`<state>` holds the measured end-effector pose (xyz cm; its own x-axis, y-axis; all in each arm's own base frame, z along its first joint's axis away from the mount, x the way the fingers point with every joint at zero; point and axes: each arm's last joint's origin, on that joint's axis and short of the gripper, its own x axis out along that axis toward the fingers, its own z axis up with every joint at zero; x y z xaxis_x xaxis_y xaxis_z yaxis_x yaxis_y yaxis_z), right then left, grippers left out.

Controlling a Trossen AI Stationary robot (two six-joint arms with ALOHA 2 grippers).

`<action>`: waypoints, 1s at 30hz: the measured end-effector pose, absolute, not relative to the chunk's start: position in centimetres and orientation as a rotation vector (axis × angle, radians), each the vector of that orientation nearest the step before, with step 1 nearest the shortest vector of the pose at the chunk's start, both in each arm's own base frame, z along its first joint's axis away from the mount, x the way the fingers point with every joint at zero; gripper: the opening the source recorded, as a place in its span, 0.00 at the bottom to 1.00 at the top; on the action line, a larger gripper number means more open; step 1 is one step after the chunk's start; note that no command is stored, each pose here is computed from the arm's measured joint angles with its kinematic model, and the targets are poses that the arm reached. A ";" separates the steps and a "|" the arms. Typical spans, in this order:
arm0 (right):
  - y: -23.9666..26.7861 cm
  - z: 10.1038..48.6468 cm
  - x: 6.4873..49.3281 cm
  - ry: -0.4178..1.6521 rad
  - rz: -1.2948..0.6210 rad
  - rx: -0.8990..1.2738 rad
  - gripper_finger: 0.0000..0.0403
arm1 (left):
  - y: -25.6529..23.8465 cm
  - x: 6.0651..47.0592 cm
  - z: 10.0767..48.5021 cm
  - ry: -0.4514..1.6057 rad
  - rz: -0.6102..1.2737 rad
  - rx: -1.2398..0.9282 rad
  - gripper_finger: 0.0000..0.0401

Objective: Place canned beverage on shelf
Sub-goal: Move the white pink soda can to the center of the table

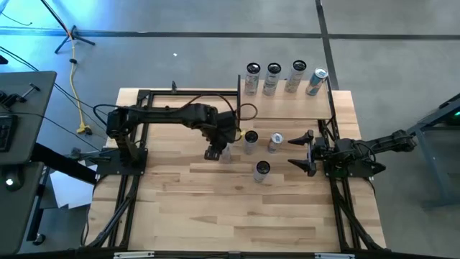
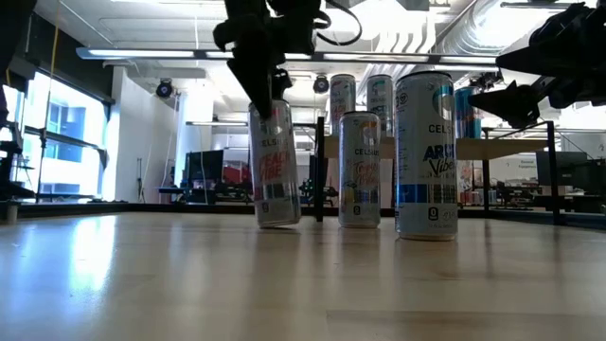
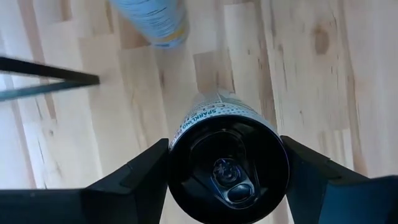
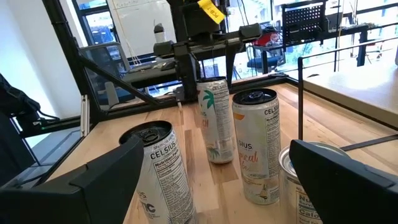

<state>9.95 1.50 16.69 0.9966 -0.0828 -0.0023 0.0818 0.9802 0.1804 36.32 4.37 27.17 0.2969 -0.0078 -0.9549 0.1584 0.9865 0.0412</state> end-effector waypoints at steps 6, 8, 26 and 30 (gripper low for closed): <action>1.5 16.7 9.9 -0.005 -0.083 0.181 0.97 | 5.2 36.2 27.2 1.266 -0.024 0.034 0.56; 1.5 16.7 9.9 -0.005 -0.083 0.181 0.97 | 5.2 36.2 27.2 1.266 -0.013 0.024 0.56; 1.5 16.7 9.9 -0.006 -0.085 0.181 0.97 | 5.1 35.7 27.0 1.321 0.007 0.009 0.69; 1.5 16.7 9.9 -0.005 -0.085 0.181 0.97 | 4.8 35.7 27.0 1.327 0.003 0.018 0.75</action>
